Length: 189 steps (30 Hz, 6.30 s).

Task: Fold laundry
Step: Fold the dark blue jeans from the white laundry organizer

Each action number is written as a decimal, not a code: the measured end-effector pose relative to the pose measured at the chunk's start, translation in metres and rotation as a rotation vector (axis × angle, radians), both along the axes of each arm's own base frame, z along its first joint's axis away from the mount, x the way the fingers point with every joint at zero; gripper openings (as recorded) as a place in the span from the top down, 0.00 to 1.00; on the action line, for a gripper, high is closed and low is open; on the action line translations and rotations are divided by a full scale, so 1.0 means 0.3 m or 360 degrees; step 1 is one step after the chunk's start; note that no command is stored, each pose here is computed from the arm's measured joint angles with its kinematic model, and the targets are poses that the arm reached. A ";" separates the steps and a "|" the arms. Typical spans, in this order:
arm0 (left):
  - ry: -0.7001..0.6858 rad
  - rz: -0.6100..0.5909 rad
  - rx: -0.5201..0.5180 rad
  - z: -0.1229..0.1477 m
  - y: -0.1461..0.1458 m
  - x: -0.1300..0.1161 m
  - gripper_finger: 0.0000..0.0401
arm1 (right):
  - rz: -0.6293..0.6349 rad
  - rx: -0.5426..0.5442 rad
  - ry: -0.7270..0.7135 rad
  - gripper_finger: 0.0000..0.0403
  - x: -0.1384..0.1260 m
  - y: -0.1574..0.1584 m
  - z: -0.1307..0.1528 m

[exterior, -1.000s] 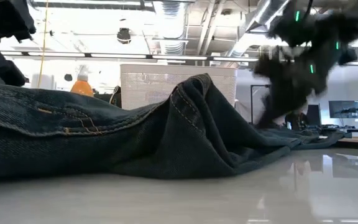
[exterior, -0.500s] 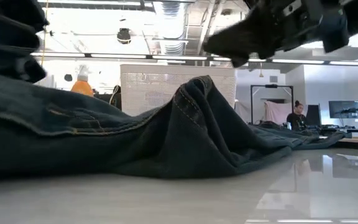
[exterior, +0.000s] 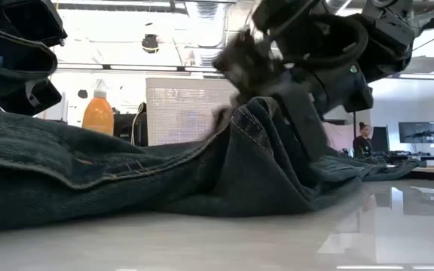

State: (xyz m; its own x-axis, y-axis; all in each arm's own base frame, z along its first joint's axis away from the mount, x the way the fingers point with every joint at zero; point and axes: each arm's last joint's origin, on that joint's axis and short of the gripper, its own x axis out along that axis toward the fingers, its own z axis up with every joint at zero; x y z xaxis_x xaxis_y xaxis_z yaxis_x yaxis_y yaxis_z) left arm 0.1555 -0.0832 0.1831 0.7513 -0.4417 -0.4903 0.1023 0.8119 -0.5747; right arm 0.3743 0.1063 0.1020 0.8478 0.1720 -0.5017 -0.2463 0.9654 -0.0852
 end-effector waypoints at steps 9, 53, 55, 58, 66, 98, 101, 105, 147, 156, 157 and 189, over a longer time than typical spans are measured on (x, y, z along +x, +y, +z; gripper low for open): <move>-0.0082 -0.0145 0.0150 -0.003 -0.003 -0.001 0.46 | -0.0183 0.0101 0.0371 0.71 -0.204 -0.090 -0.021; -0.0455 0.0128 0.0847 0.150 -0.091 0.223 0.46 | -0.0009 0.0155 0.0053 0.71 -0.355 -0.095 0.098; -0.0381 0.0018 0.0729 0.078 -0.128 0.271 0.46 | 0.0034 0.0086 -0.0004 0.71 -0.349 -0.096 0.133; -0.0288 -0.0174 0.0446 -0.019 -0.179 0.326 0.46 | 0.0043 0.0006 0.0006 0.71 -0.359 -0.118 0.172; 0.0435 -0.0483 -0.0115 -0.153 -0.249 0.357 0.46 | -0.0245 -0.0075 0.0335 0.71 -0.446 -0.225 0.214; 0.0973 0.0089 0.0329 0.401 -0.208 0.237 0.46 | -0.0676 -0.0280 0.0543 0.71 -0.511 -0.422 0.230; 0.0637 0.0257 0.0587 0.393 -0.182 0.271 0.46 | -0.0705 -0.0243 0.0525 0.71 -0.553 -0.419 0.273; 0.0563 0.0251 0.0693 0.254 -0.167 0.355 0.46 | -0.0869 -0.0244 0.0651 0.71 -0.631 -0.425 0.296; 0.1745 -0.0008 0.0073 -0.161 -0.280 0.194 0.46 | -0.1450 -0.0312 0.1353 0.71 -0.696 -0.716 0.126; 0.1746 -0.0009 0.0073 -0.161 -0.280 0.194 0.46 | -0.1982 -0.0521 0.1443 0.71 -0.781 -0.820 0.133; 0.1747 -0.0009 0.0073 -0.161 -0.281 0.193 0.46 | -0.2051 -0.0580 0.1460 0.71 -0.794 -0.836 0.136; 0.1755 -0.0023 0.0056 -0.162 -0.312 0.175 0.46 | -0.1612 0.0049 0.1635 0.71 -0.717 -0.838 0.117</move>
State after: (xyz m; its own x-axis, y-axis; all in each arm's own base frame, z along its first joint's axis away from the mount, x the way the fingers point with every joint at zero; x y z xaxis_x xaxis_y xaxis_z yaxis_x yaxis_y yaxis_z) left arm 0.2082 -0.1769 0.1345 -0.1115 -0.4195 -0.9009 -0.4427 0.8326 -0.3329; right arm 0.1592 -0.1451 0.1373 -0.1173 -0.2516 -0.9607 0.5945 0.7571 -0.2709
